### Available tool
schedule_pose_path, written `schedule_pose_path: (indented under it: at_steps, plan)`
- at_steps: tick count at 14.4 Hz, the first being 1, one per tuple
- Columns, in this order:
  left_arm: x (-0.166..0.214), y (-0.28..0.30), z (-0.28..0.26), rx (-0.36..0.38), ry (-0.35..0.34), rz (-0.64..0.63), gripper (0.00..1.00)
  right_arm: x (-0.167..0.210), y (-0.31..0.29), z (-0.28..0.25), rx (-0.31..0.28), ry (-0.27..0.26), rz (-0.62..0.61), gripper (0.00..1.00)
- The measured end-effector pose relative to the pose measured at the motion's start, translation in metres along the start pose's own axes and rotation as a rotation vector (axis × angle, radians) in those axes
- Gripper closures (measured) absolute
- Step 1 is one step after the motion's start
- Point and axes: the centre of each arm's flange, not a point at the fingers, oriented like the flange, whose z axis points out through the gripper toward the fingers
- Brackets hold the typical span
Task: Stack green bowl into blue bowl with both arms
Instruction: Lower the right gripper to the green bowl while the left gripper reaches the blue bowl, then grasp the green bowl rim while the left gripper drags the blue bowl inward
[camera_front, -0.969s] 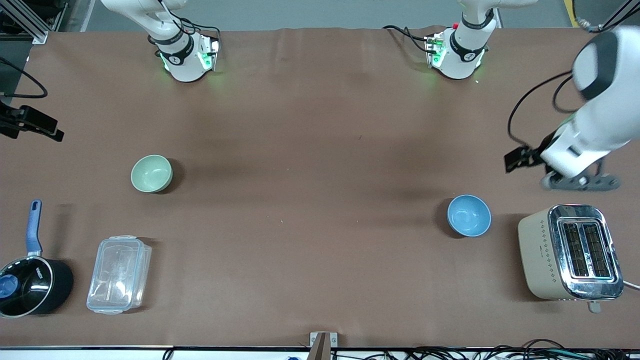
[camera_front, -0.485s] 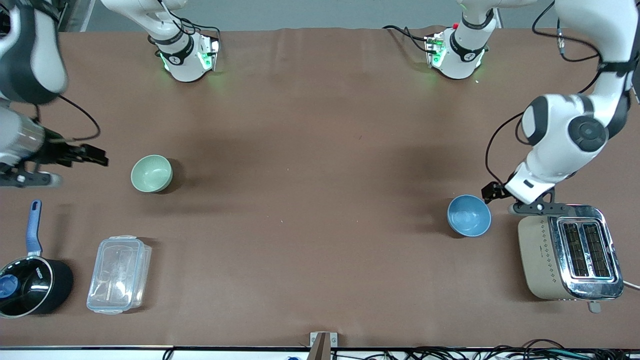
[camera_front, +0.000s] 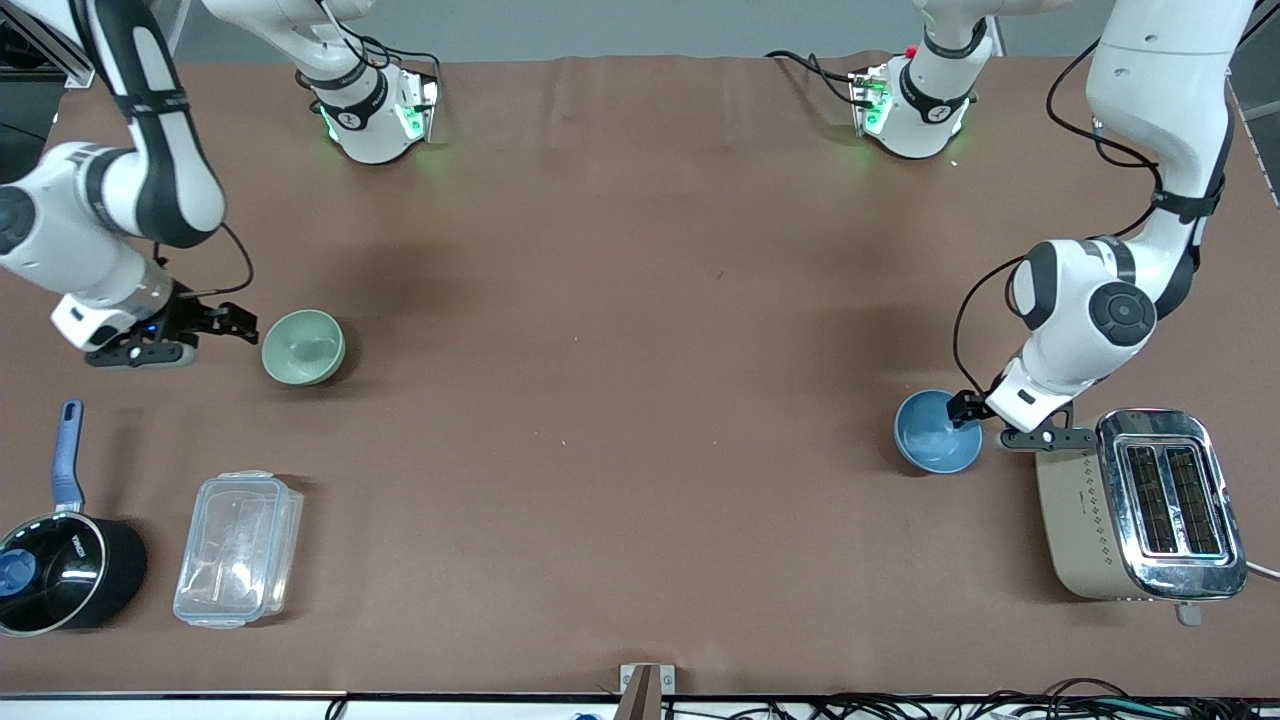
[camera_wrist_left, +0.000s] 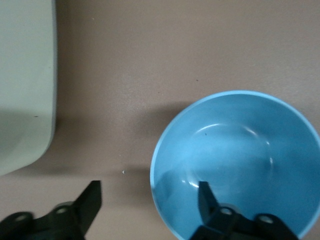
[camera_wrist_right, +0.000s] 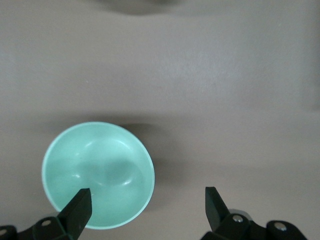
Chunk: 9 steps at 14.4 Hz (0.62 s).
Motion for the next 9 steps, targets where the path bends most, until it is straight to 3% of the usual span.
schedule_pose_path:
  at_steps: [3,6,7,9]
  plan:
    - [0.0,0.001,0.003,-0.001,-0.004,0.001,0.55,-0.019,-0.005,0.038,-0.026,0.044,-0.002,0.02]
    - [0.0,0.002,0.002,-0.001,-0.002,0.002,0.84,-0.023,-0.004,0.063,-0.044,0.045,-0.003,0.11]
    - [0.002,0.003,0.001,-0.002,0.003,0.004,0.93,-0.023,-0.004,0.067,-0.047,0.045,-0.003,0.17]
    - [0.006,0.009,-0.007,-0.007,0.017,0.01,0.95,-0.023,-0.003,0.074,-0.051,0.05,0.006,0.41]
